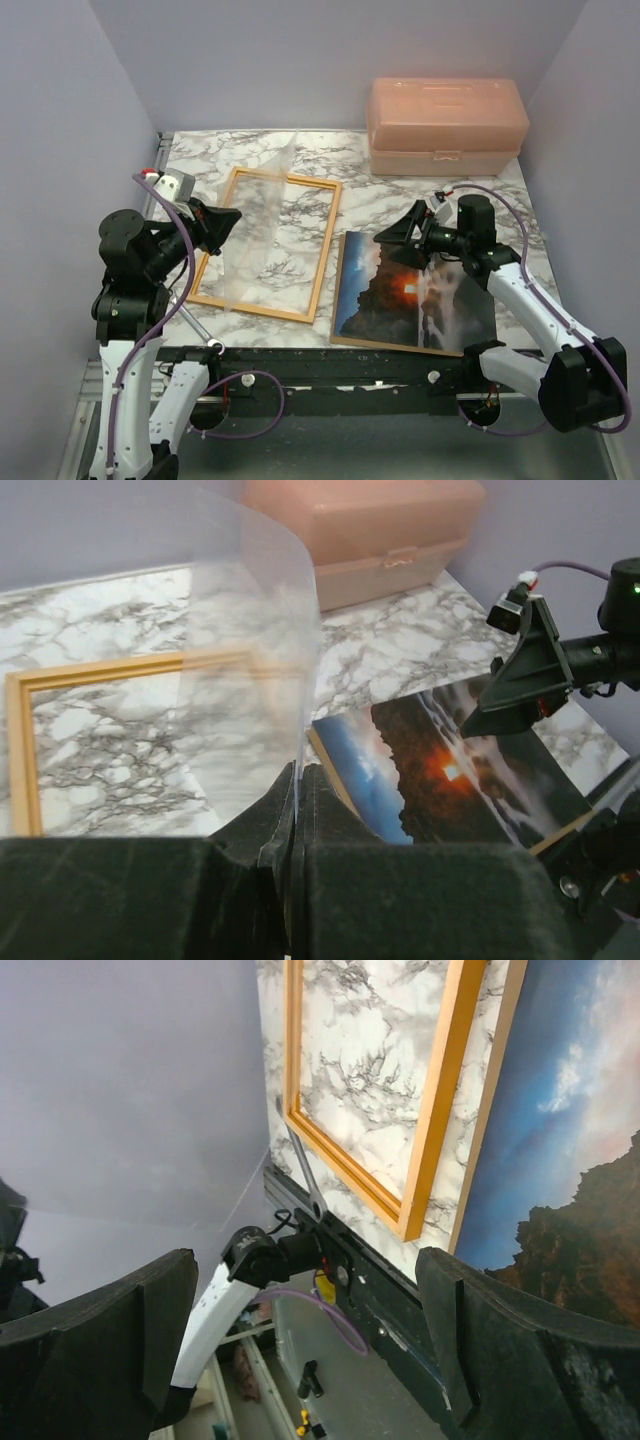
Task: Put the photo into the frame
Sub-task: Pick up the photo frame item at the center of the board, then move the photo frame to the center of the board.
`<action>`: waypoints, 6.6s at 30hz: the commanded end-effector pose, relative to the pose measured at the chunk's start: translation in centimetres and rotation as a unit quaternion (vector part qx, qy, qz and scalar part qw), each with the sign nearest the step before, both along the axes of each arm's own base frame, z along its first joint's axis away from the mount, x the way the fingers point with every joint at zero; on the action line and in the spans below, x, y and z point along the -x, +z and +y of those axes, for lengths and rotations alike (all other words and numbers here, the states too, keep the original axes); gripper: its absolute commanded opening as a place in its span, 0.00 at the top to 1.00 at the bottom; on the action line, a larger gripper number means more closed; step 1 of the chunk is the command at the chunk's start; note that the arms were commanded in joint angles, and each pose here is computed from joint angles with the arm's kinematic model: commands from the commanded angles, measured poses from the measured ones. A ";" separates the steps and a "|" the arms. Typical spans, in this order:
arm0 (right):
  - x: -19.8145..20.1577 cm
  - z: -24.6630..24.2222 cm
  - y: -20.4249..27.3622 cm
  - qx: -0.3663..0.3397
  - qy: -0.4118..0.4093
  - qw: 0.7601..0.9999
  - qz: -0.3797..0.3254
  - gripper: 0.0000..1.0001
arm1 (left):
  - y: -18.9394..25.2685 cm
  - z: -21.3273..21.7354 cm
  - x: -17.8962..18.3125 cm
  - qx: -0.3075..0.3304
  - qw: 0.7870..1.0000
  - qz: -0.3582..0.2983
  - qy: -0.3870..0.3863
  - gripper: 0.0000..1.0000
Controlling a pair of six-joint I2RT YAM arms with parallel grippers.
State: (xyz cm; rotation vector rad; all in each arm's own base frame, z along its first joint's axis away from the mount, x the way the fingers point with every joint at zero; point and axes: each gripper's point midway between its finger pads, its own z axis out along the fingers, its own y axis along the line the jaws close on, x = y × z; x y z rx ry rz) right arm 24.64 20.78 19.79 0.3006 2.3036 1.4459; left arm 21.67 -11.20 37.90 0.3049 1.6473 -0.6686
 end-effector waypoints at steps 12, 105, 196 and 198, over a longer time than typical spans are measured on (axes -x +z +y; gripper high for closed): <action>0.0 1.0 1.9 -0.066 -0.006 0.998 0.022 0.00 | -3.8 -6.4 1.2 -0.010 0.989 0.047 -0.139 1.00; -3.6 10.8 -18.0 -0.088 -0.024 0.986 0.137 0.48 | -13.0 -11.0 2.3 0.081 0.963 0.210 -0.151 0.20; 0.0 -8.8 13.5 0.387 -0.150 0.899 -0.141 1.00 | -28.5 -18.6 -1.6 -0.088 0.862 0.500 -0.011 1.00; 0.0 -8.8 13.4 0.388 -0.149 0.899 -0.140 1.00 | -27.7 -19.6 -1.5 -0.070 0.860 0.505 -0.013 1.00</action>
